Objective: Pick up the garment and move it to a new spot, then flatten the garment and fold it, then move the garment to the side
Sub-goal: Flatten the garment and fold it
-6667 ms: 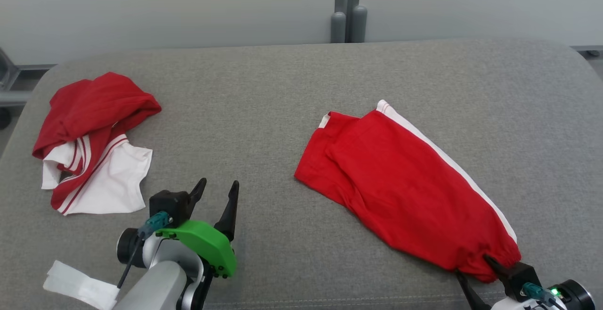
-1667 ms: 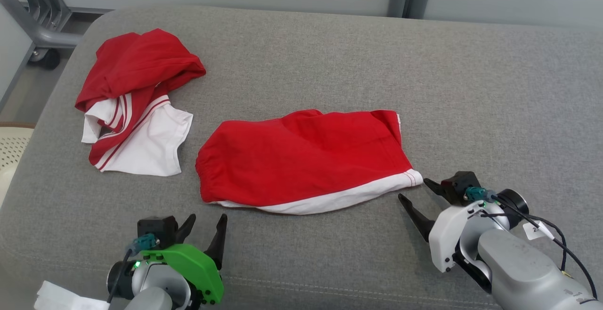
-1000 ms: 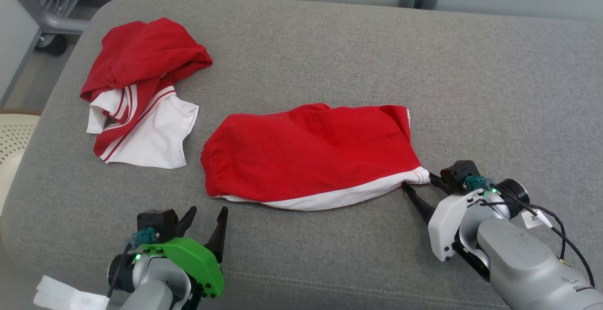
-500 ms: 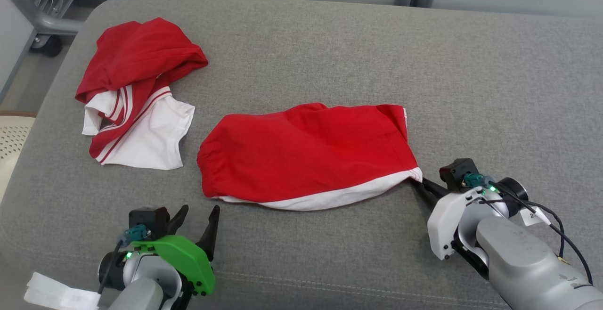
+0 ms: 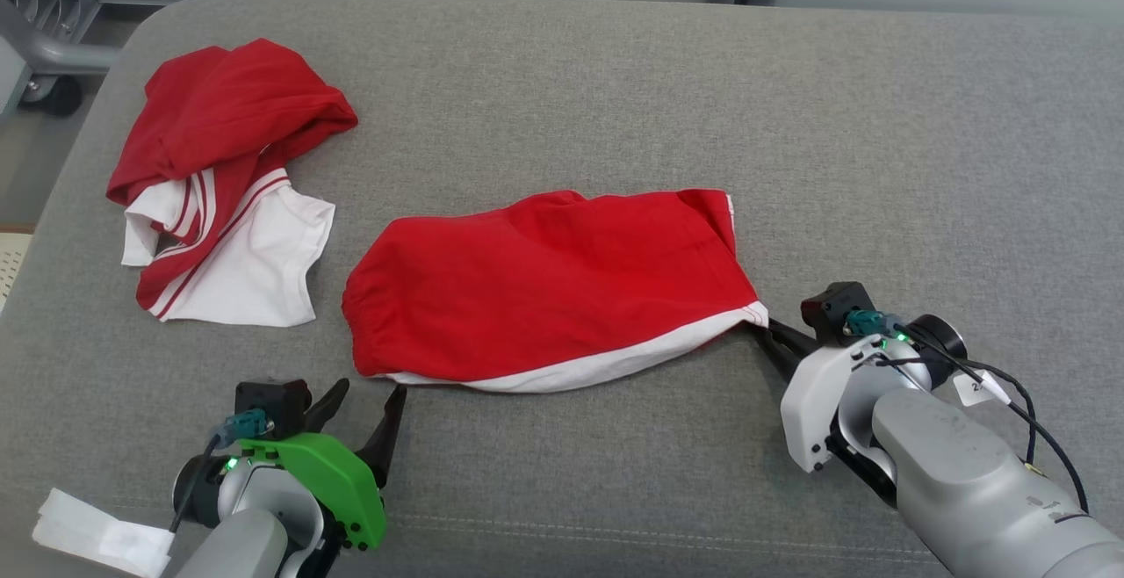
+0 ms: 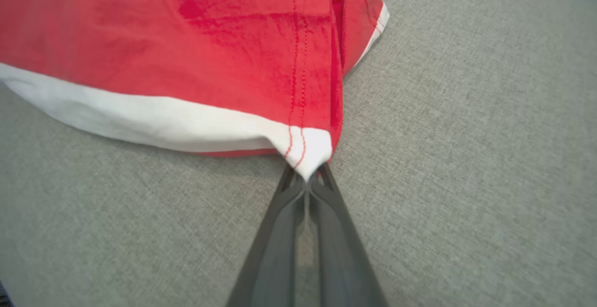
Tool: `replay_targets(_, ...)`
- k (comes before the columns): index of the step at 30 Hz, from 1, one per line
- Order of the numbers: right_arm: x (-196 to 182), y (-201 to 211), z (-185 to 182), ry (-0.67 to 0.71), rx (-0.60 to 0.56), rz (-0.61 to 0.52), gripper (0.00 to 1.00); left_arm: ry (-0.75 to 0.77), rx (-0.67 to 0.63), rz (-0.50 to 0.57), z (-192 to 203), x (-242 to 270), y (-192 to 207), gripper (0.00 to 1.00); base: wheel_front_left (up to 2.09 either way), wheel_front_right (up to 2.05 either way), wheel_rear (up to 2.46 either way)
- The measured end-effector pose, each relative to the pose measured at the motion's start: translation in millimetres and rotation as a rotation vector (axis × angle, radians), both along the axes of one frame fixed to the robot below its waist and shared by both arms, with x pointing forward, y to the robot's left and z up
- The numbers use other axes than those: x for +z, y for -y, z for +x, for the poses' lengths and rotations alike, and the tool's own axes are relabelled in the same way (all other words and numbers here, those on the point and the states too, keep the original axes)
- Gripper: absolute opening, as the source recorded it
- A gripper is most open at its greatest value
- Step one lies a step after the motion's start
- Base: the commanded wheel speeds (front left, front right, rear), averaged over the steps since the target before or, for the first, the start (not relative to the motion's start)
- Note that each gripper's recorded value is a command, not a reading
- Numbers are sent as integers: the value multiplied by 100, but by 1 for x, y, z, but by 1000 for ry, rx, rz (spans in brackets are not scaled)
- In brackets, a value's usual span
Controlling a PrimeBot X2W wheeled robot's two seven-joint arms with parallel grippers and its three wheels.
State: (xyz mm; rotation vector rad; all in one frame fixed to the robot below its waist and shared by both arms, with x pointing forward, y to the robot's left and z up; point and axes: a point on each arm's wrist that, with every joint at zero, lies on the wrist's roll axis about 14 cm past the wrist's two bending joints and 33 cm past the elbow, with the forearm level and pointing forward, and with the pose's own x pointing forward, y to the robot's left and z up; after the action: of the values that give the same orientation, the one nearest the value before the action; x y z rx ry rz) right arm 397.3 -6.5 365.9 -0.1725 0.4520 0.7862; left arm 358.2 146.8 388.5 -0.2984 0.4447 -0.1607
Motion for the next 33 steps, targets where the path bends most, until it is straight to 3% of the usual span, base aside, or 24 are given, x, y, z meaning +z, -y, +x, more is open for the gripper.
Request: replay_targets(33,-8,11,9,-15,-22,-9,0,-66,-55,6,15,-23,12,100,0,0,0)
